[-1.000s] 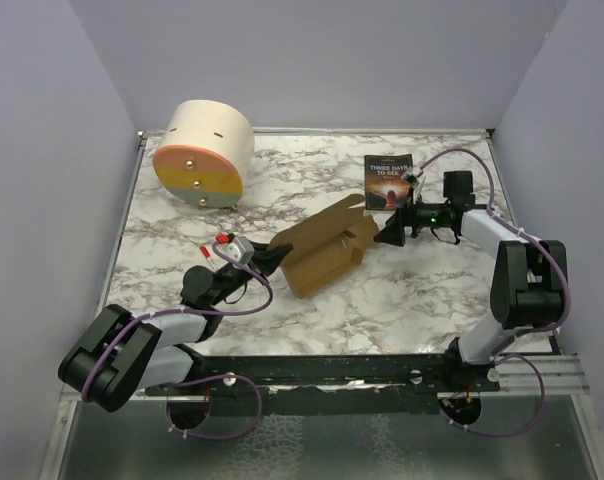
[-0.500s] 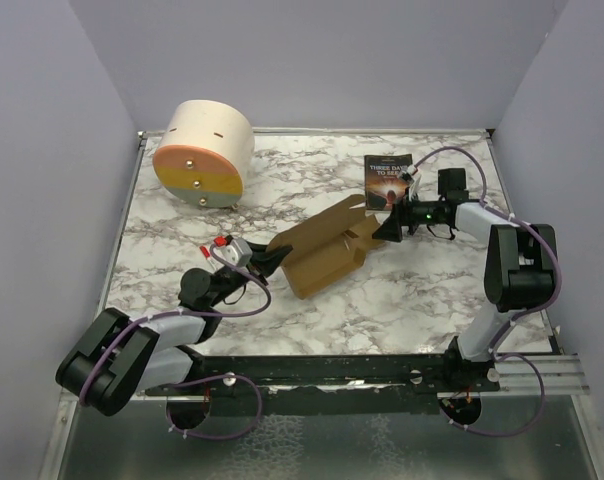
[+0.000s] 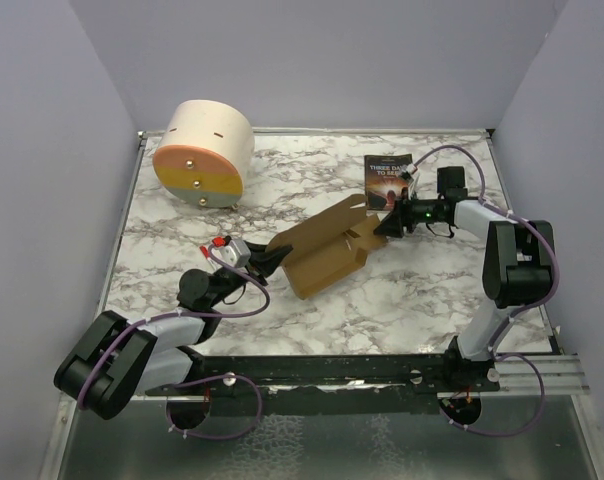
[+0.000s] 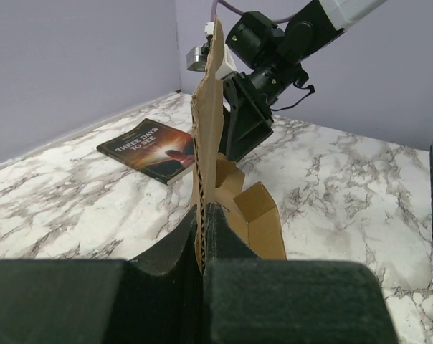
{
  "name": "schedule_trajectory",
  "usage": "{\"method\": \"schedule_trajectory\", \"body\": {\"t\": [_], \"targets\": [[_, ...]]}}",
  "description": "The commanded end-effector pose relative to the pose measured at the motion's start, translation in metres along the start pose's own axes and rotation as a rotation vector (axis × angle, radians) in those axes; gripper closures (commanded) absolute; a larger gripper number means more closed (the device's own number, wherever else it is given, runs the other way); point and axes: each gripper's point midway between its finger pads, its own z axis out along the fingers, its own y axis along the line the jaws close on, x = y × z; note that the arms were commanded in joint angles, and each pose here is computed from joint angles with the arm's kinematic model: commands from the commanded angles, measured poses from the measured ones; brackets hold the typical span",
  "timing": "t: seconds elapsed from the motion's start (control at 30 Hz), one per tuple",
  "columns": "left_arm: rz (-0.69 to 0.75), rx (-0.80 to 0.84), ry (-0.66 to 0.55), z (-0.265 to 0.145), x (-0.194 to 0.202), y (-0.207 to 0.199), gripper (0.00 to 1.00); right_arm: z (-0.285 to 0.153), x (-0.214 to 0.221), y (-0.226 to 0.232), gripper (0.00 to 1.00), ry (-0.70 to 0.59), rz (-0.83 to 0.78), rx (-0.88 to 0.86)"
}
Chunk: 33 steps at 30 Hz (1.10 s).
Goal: Fold the paper box
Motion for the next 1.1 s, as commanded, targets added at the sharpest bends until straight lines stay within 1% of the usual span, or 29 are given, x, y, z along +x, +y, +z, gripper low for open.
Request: {"method": "schedule_trajectory", "body": {"t": [0.0,0.07,0.17,0.27,0.4,0.6,0.73,0.9,1.07], "targets": [[0.024,0.043,-0.06,0.003,-0.018,-0.009,1.0,-0.002,-0.015,0.013,0.59,-0.044,-0.049,-0.087],[0.024,0.039,-0.058,0.003,-0.017,-0.008,1.0,-0.004,-0.017,0.018,0.72,-0.051,-0.06,-0.101],[0.028,0.027,-0.046,0.004,-0.015,-0.005,1.0,-0.008,-0.023,0.025,0.89,-0.068,-0.093,-0.104],[0.029,0.025,-0.027,0.007,-0.012,-0.003,1.0,-0.013,-0.032,0.032,0.96,-0.086,-0.127,-0.086],[0.036,0.01,-0.006,0.014,-0.01,0.003,1.0,-0.022,-0.046,0.041,0.99,-0.121,-0.177,-0.049],[0.062,-0.03,0.013,0.032,-0.006,0.014,1.0,-0.028,-0.055,0.053,0.99,-0.159,-0.23,-0.017],[0.073,-0.023,0.015,0.042,-0.001,0.015,1.0,-0.022,-0.047,0.05,0.99,-0.151,-0.235,-0.005],[0.071,-0.016,0.032,0.048,0.018,0.016,1.0,-0.012,-0.029,0.044,0.99,-0.136,-0.237,0.02],[0.074,0.003,0.041,0.049,0.033,0.011,1.0,-0.004,-0.014,0.041,0.98,-0.106,-0.189,-0.005]]}}
